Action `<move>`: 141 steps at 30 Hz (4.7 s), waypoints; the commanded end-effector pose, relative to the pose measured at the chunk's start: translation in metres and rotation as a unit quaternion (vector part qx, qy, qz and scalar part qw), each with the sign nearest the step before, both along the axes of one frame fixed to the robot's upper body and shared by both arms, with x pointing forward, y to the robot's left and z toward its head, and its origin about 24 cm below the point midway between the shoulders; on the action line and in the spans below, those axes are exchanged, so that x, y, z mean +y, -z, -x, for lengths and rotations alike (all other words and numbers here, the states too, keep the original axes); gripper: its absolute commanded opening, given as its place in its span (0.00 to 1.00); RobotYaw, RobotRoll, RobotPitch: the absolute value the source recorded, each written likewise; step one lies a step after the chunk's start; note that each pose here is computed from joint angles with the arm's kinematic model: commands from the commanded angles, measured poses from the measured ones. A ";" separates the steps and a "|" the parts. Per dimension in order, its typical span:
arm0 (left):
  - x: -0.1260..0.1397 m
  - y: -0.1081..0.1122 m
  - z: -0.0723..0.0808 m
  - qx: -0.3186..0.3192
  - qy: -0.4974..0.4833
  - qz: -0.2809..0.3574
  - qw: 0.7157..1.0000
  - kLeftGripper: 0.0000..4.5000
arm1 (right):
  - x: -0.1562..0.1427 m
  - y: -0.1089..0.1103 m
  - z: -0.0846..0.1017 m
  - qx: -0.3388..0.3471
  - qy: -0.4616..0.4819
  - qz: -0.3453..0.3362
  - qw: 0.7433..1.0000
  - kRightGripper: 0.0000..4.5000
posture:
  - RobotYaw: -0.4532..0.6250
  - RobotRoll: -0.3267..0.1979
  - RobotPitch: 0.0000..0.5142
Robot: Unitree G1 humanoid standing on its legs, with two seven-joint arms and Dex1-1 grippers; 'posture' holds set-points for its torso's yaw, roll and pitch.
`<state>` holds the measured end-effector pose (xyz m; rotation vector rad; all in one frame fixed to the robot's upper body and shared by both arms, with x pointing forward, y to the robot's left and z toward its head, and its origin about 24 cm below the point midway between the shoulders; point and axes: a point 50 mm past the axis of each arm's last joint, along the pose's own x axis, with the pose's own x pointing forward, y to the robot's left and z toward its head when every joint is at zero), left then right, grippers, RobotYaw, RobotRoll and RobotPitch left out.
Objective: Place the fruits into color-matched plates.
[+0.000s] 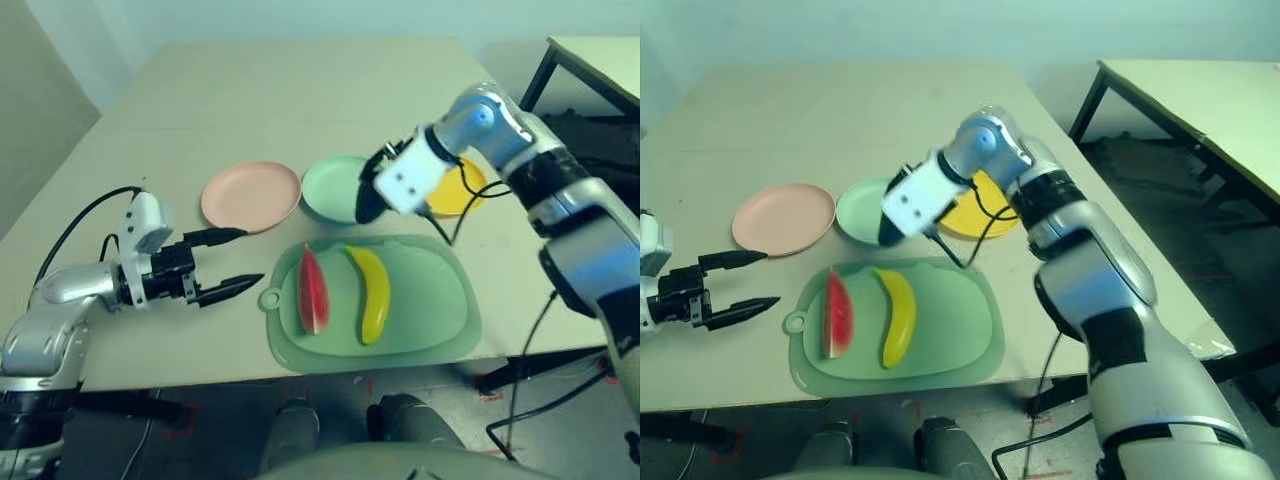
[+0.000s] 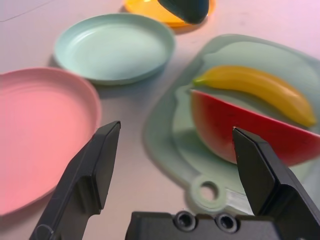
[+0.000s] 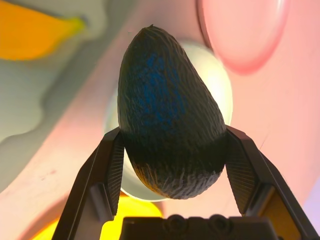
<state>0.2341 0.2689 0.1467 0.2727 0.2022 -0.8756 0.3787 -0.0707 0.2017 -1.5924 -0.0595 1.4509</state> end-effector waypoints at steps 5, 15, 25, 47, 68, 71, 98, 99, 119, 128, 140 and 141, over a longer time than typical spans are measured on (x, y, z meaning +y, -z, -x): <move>-0.017 -0.006 -0.008 0.004 -0.035 -0.022 0.999 1.00 | 0.010 0.016 -0.007 -0.033 0.032 -0.011 0.999 0.71 | 0.50 0.62 0.12; -0.023 -0.010 -0.014 -0.002 -0.043 -0.023 0.999 1.00 | 0.009 0.046 -0.006 -0.038 0.038 0.033 0.998 0.71 | 0.51 0.62 0.11; -0.023 -0.007 -0.016 -0.003 -0.028 -0.031 0.999 1.00 | 0.008 0.047 -0.003 -0.027 0.028 0.030 0.999 1.00 | 0.49 0.62 0.11; -0.012 -0.010 0.008 0.023 0.178 -0.042 0.983 1.00 | -0.026 0.008 0.057 -0.009 -0.255 0.164 0.953 1.00 | 0.45 0.62 0.09; -0.012 -0.011 0.014 0.013 0.189 -0.039 0.981 1.00 | 0.006 0.060 0.076 0.046 -0.296 0.205 0.932 1.00 | 0.49 0.62 0.11; -0.014 -0.010 0.016 0.015 0.189 -0.038 0.981 1.00 | 0.010 0.068 0.075 0.052 -0.291 0.204 0.933 1.00 | 0.49 0.62 0.11; -0.020 -0.012 0.001 0.007 0.132 0.011 0.991 1.00 | -0.056 0.025 0.016 0.058 -0.057 0.230 0.970 0.37 | 0.47 0.62 0.09; -0.021 -0.013 -0.001 0.007 0.127 0.012 0.992 1.00 | -0.056 0.023 0.012 0.051 -0.035 0.222 0.973 0.37 | 0.47 0.62 0.08; -0.022 -0.012 0.003 0.026 0.121 0.003 0.992 1.00 | -0.094 0.025 -0.025 -0.019 0.267 0.150 0.952 0.37 | 0.47 0.62 0.11; -0.025 -0.013 0.004 0.025 0.127 0.013 0.992 1.00 | -0.104 0.047 -0.026 -0.037 0.302 0.166 0.938 0.37 | 0.48 0.62 0.13; -0.022 -0.013 0.010 0.027 0.124 0.007 0.992 1.00 | -0.100 0.066 -0.024 -0.043 0.297 0.178 0.937 0.37 | 0.50 0.62 0.14; -0.022 -0.013 0.011 0.027 0.124 0.007 0.992 1.00 | -0.100 0.066 -0.024 -0.044 0.297 0.177 0.937 0.37 | 0.50 0.62 0.14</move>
